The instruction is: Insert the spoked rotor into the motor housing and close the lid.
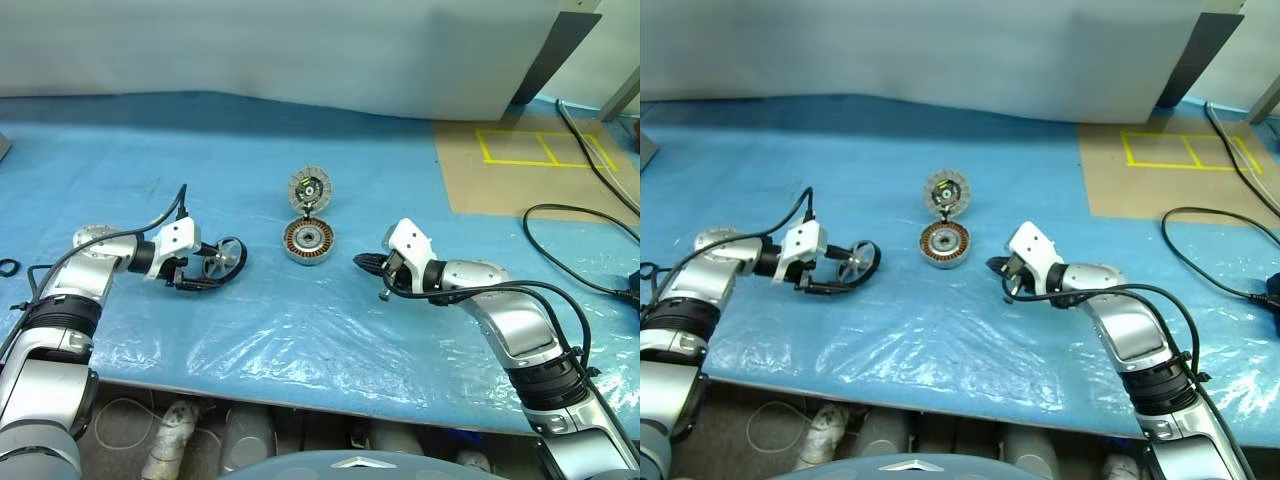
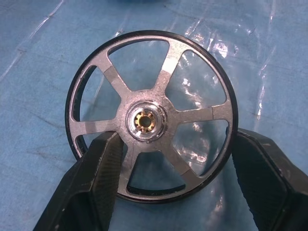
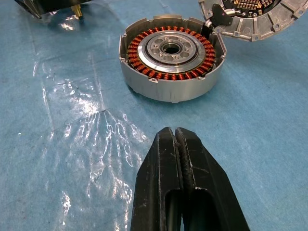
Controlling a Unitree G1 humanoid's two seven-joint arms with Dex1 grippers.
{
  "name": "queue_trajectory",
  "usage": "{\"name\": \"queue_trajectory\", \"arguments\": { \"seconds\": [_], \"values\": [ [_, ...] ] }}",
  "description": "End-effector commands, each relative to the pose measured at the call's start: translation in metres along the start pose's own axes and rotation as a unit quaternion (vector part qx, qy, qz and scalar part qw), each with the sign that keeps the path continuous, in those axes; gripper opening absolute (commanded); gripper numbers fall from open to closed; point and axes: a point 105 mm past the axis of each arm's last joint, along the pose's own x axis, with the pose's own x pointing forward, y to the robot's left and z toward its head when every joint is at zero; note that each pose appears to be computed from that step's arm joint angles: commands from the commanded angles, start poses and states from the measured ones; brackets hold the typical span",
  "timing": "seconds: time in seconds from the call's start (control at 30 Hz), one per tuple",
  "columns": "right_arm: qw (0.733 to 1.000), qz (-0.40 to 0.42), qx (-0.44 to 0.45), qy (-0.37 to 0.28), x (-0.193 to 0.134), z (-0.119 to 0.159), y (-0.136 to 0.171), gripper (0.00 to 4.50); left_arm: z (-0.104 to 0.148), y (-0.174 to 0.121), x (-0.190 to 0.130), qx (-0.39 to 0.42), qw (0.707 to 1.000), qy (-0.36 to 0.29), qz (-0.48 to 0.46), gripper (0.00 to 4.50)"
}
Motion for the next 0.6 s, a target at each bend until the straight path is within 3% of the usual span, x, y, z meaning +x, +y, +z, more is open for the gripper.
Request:
{"name": "queue_trajectory", "arguments": {
  "seconds": [0.03,0.3,0.6],
  "values": [
    [1.000,-0.005,-0.012,-0.019,-0.001,0.011,-0.003,0.00,0.021,0.007,-0.009,0.022,0.999,-0.039,0.021,3.29],
    [1.000,-0.004,-0.013,-0.019,0.000,0.011,-0.003,0.00,0.022,0.002,-0.007,0.029,0.999,-0.041,0.015,3.29],
    [0.999,-0.017,-0.005,-0.027,0.000,0.014,-0.007,0.00,0.074,0.011,0.017,0.026,0.988,-0.146,0.033,3.29]
  ]
}}
